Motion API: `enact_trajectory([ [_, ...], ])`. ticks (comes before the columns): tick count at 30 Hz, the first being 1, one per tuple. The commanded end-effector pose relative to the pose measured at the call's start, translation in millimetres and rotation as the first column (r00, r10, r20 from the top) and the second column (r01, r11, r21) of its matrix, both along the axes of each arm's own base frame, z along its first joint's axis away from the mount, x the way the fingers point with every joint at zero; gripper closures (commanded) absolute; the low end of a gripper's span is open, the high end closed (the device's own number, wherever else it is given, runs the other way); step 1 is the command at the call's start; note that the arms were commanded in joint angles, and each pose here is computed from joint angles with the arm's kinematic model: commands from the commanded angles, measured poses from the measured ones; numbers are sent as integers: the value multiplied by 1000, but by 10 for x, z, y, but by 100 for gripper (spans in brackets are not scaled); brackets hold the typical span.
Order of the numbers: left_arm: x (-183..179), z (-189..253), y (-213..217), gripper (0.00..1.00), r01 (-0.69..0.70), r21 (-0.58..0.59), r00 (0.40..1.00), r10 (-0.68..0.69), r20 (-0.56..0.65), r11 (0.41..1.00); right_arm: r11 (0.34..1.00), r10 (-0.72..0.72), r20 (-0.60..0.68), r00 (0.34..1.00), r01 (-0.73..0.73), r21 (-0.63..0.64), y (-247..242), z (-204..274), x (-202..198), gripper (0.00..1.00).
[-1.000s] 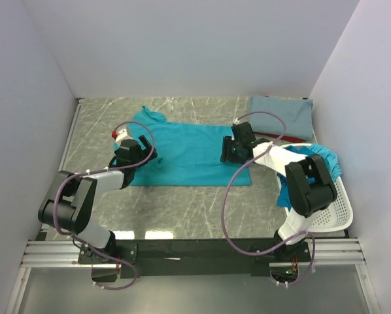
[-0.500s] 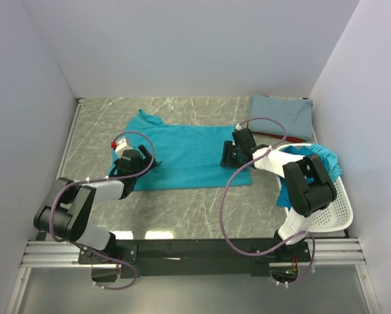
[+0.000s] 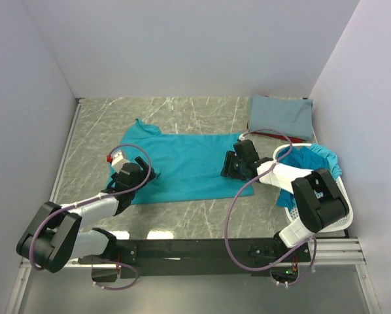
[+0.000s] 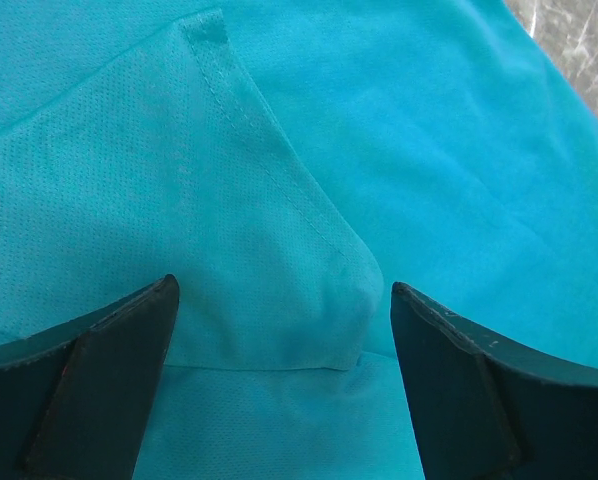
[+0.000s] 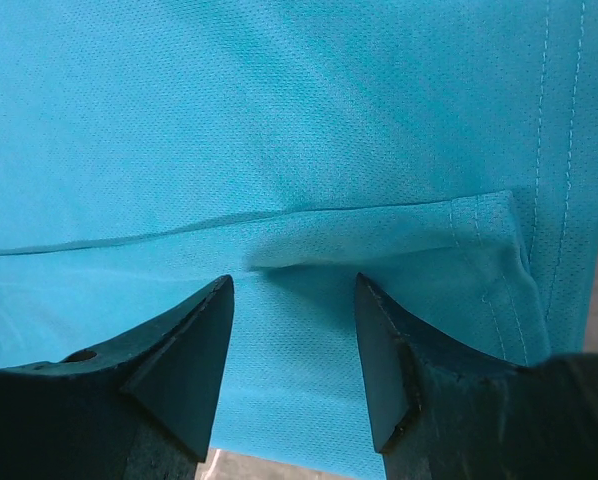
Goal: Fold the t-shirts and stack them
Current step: Fold the tshirt
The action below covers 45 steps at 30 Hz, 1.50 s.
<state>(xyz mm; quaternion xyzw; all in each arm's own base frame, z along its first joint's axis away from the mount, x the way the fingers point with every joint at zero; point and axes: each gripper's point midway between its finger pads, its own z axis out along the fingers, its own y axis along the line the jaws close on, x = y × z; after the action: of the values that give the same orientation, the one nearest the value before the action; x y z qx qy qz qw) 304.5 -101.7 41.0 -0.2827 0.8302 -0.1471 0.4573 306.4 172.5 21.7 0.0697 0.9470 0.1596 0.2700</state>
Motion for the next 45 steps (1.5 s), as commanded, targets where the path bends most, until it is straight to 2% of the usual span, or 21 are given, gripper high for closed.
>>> enact_trajectory([
  [1,-184,-148,25,7,-18,5,998,18,-62,1000,998,-39,-169,985,29,-63,-183,-312,-502,41],
  [9,-218,-48,-53,5,5,18,997,-3,-73,1000,997,-64,-158,985,56,-58,-233,-293,-646,41],
  [12,-156,226,3,3,-18,32,1000,18,-11,999,998,-48,-121,992,42,-53,-207,-125,-582,41],
  [16,-9,862,68,1,-50,30,987,45,152,998,997,-54,11,998,55,-59,-193,336,-294,40],
  [19,96,1198,166,1,-97,57,970,81,230,994,996,-64,127,990,71,-51,-161,746,-19,39],
  [22,239,1381,231,1,-112,90,961,85,263,990,998,-38,213,976,47,-39,-59,1096,253,38],
  [24,403,1380,255,2,-85,89,965,60,254,992,997,-27,214,977,40,-60,-53,1139,405,37],
  [25,508,1490,253,3,-69,86,963,44,266,994,998,-30,240,970,44,-55,-24,1309,538,37],
  [26,589,1519,276,4,-63,85,964,38,264,994,996,-37,221,975,54,-72,-60,1246,637,37],
  [27,702,1414,370,5,-76,100,972,51,229,992,995,-33,224,974,53,-84,-79,1271,716,37],
  [28,821,1558,345,6,-52,105,968,24,250,993,995,-39,239,970,60,-80,-77,1387,830,37],
  [30,1022,1437,409,8,-48,129,979,21,204,990,991,-55,213,976,80,-111,-193,1280,1002,39],
  [31,1160,1577,371,9,-23,127,976,-6,218,992,990,-64,222,973,90,-108,-212,1346,1101,39],
  [32,1245,1563,405,10,-21,130,979,-6,204,991,989,-66,190,980,89,-119,-242,1211,1168,40],
  [33,1341,1388,395,10,-2,149,988,-21,154,989,987,-90,193,977,113,-116,-342,1224,1272,40],
  [34,1465,1485,354,11,14,138,985,-38,171,990,984,-96,159,983,117,-131,-384,1078,1312,42],
  [36,1654,1400,350,12,26,139,988,-47,146,990,979,-125,147,981,146,-142,-528,996,1416,43],
  [45,2103,931,332,12,71,101,996,-76,48,992,949,-187,70,980,199,-246,-825,517,1661,48],
])
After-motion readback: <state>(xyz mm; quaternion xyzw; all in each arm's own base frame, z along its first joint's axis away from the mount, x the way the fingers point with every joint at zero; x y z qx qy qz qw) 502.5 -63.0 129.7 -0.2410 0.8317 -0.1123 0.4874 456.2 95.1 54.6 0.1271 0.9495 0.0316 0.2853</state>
